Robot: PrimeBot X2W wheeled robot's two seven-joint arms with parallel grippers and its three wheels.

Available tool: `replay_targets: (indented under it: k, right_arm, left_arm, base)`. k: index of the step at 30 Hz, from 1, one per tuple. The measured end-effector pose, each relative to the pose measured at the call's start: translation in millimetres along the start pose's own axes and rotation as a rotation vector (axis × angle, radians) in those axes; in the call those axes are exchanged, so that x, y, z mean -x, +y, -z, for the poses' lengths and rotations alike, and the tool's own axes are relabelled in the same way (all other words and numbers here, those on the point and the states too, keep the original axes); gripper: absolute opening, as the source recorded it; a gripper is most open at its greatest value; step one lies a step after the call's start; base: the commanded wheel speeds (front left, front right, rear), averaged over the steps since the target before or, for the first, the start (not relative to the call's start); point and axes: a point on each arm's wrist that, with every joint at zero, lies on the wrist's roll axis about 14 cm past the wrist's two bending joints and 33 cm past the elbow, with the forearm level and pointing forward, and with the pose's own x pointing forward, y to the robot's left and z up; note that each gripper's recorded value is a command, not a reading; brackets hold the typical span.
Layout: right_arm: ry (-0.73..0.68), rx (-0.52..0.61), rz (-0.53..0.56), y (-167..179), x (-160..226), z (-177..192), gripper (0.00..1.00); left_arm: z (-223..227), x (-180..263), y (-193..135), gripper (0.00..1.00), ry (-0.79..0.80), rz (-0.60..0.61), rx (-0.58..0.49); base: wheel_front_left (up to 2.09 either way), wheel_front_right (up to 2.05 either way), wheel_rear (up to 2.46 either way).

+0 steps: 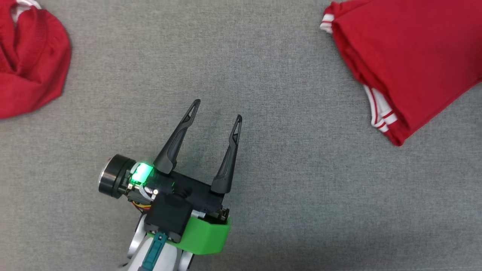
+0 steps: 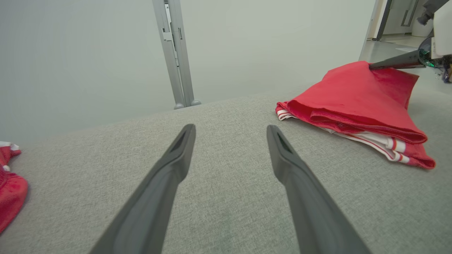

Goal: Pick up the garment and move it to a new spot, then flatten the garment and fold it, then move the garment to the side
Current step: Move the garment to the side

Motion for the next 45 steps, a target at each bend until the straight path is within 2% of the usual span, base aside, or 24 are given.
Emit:
replay_targets:
  k: [11, 18, 25, 26, 27, 28, 31, 36, 39, 45]
  right_arm:
    - [-0.048, 0.091, 0.273, -107.2, 26.7, -26.9, 0.0]
    - [-0.053, 0.169, 0.409, -152.8, 55.9, -44.3, 0.0]
    - [-0.094, 0.258, 0.486, -175.4, 73.1, -73.2, 0.0]
    - [-0.093, 0.268, 0.494, -177.7, 74.4, -75.1, 0.07]
    - [-0.091, 0.284, 0.502, -180.1, 75.3, -76.1, 0.5]
    - [-0.096, 0.308, 0.507, -181.8, 75.5, -77.3, 1.0]
    - [-0.117, 0.39, 0.498, -179.4, 70.9, -84.5, 1.0]
    - [-0.143, 0.456, 0.381, -145.3, 43.0, -70.8, 1.0]
    - [-0.164, 0.412, 0.263, -104.2, 18.9, -46.2, 1.0]
    - [-0.226, 0.298, 0.1, -25.4, 2.9, -11.7, 1.0]
  left_arm:
    - [20.8, -22.7, -17.6, 1.0, -0.018, 0.112, 0.019]
    - [37.0, -25.3, -22.1, 1.0, 0.001, 0.146, 0.021]
    - [44.2, -22.6, -20.1, 1.0, 0.018, 0.149, 0.007]
    - [44.6, -22.4, -19.5, 1.0, 0.019, 0.149, 0.004]
    - [44.9, -22.4, -18.8, 1.0, 0.02, 0.149, 0.002]
    - [45.0, -22.5, -18.4, 1.0, 0.02, 0.149, 0.001]
    - [44.7, -23.6, -18.6, 1.0, 0.018, 0.15, -0.002]
    - [38.6, -23.1, -17.2, 1.0, 0.013, 0.134, -0.008]
    - [29.3, -22.5, -12.1, 1.0, 0.003, 0.095, -0.001]
    - [18.5, -8.7, -0.9, 1.0, 0.026, 0.0, 0.048]
  base:
    - [0.0, 0.0, 0.0]
    - [0.0, 0.0, 0.0]
    - [0.0, 0.0, 0.0]
    - [0.0, 0.0, 0.0]
    - [0.0, 0.0, 0.0]
    - [0.0, 0.0, 0.0]
    - [0.0, 0.0, 0.0]
    - [0.0, 0.0, 0.0]
    - [0.0, 0.0, 0.0]
    - [0.0, 0.0, 0.0]
